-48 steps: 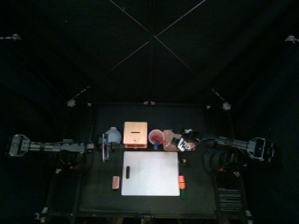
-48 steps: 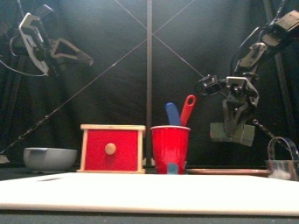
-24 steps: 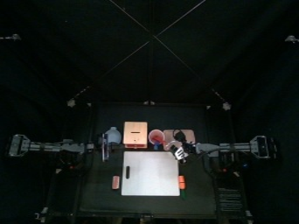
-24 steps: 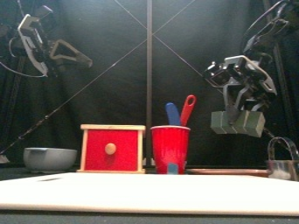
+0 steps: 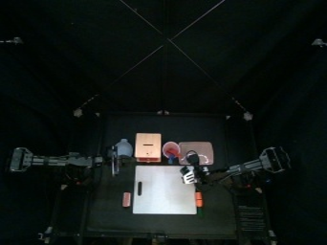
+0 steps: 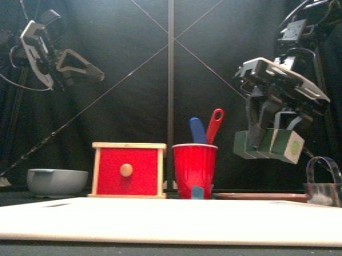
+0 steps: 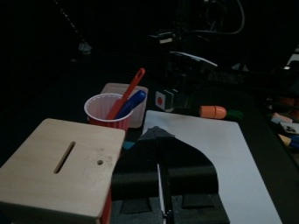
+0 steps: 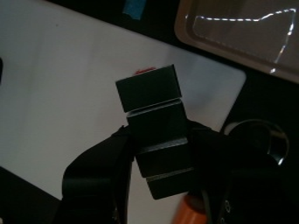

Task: Place sushi on board then cut the sushi with the knife then place the pieces on the plate
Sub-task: Place the sushi on the board

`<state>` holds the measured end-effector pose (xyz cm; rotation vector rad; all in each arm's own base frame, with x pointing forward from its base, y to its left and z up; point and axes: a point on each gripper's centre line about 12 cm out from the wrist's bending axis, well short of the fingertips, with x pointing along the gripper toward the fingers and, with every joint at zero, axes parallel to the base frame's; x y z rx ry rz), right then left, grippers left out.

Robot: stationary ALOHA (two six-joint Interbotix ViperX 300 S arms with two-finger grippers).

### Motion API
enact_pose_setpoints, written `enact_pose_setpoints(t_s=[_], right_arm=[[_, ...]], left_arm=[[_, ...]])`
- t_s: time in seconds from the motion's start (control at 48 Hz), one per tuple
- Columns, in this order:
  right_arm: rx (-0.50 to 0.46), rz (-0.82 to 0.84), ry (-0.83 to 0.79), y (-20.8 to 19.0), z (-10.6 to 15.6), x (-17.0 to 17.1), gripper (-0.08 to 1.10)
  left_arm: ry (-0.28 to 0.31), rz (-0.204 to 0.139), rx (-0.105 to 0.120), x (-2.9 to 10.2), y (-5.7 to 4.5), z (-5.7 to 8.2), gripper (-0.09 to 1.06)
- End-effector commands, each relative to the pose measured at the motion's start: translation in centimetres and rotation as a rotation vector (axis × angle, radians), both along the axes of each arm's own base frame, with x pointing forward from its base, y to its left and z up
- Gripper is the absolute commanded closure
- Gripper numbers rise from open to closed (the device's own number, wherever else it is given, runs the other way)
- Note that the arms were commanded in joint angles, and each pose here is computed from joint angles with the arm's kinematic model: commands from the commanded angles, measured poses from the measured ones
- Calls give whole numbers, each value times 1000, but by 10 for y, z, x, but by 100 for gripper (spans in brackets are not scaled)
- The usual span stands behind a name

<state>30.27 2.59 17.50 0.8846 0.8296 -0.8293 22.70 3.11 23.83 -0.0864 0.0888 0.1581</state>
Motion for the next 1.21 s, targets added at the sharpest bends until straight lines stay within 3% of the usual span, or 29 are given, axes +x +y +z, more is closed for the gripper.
enact_pose_setpoints(t_s=[0.021, 0.25, 0.625, 0.958, 1.208], right_arm=[[1, -44, -22, 16, 12, 14, 44], [61, -167, -33, 48, 6, 44, 44], [126, -336, 17, 59, 1, 90, 44], [121, -423, 54, 46, -13, 131, 44], [179, -481, 102, 50, -24, 134, 44]], left_arm=[[-15, 2, 5, 2, 1, 5, 99], [-14, 1, 8, 2, 1, 5, 99], [-17, 1, 3, 2, 0, 5, 99], [-18, -7, 21, 1, 0, 6, 99], [23, -19, 37, 0, -1, 1, 99]])
